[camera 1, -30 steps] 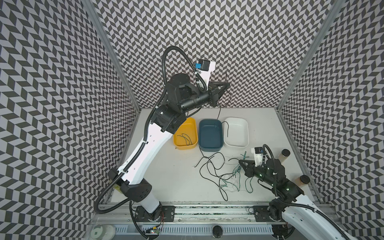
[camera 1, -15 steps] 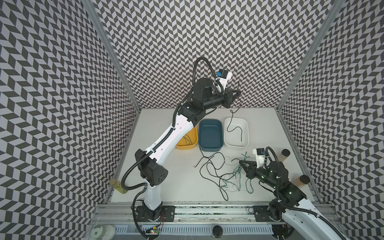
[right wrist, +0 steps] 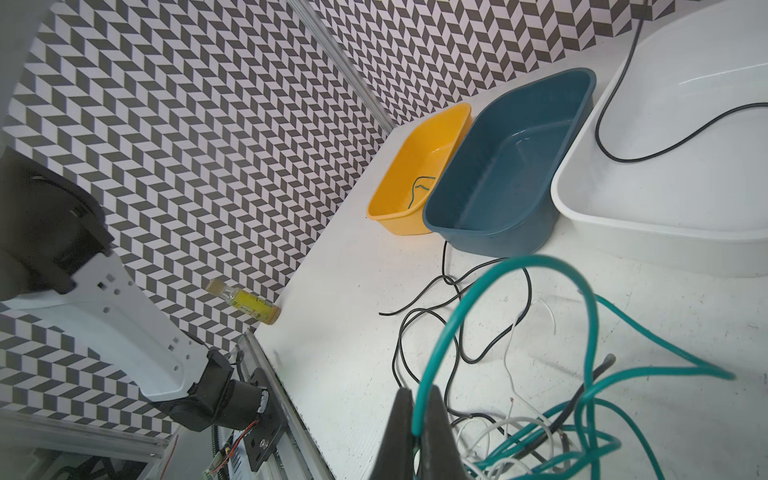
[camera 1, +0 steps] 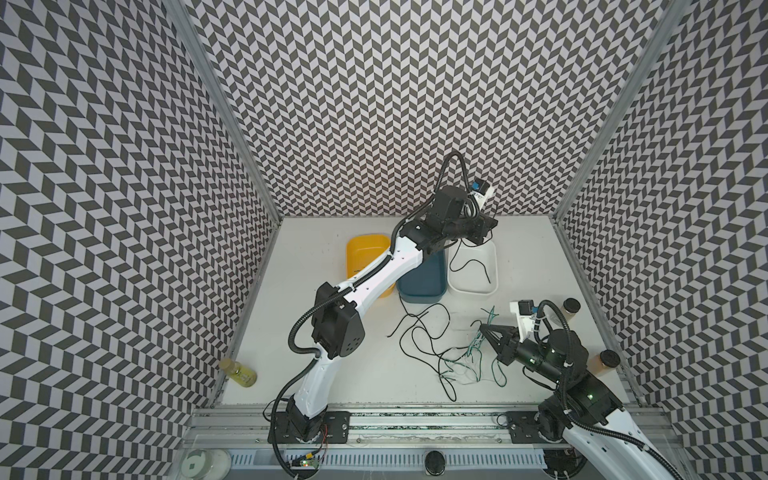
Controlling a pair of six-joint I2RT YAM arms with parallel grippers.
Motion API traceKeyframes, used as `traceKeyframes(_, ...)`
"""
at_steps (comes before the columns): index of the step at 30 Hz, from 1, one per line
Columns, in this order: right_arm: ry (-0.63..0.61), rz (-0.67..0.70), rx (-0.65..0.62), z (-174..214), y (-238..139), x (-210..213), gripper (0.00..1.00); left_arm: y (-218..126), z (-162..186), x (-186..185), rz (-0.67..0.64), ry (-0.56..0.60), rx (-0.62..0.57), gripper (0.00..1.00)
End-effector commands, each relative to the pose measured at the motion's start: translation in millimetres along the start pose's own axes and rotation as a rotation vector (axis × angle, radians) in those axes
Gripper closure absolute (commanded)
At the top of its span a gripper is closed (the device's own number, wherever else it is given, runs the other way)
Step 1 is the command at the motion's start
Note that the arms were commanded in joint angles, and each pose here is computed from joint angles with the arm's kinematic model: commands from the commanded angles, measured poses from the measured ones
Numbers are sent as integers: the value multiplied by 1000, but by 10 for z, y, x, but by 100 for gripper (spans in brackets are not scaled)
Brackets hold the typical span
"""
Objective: Untangle the cables
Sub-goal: 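Carry the black wire with the left gripper over the white tray, then lower the black wire into the white tray and open the left gripper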
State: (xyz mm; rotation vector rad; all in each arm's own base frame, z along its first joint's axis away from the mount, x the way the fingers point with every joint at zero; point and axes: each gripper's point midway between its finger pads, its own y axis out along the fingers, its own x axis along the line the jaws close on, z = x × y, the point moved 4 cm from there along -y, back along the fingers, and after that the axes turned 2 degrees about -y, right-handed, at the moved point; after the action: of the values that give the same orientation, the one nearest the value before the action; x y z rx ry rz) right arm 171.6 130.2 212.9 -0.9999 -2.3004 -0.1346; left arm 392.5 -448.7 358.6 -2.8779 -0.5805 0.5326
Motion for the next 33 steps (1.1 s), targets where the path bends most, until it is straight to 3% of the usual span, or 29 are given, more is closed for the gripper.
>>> traceKeyframes(1, -22, -54, -48, -166, -85, 171, 100, 75, -27, -54, 10, 15, -17, 100)
traceKeyframes(10, -37, -49, -63, -199, -147, 203, 100, 306, 562, 84, 40, -110, 46, 100)
traceKeyframes(27, -36, -44, -53, -182, -139, 190, 100, 625, 1538, 643, -135, -319, 243, 100)
traceKeyframes(33, -41, -43, -57, -201, -151, 204, 100, 561, 1713, 756, -192, -348, 270, 83)
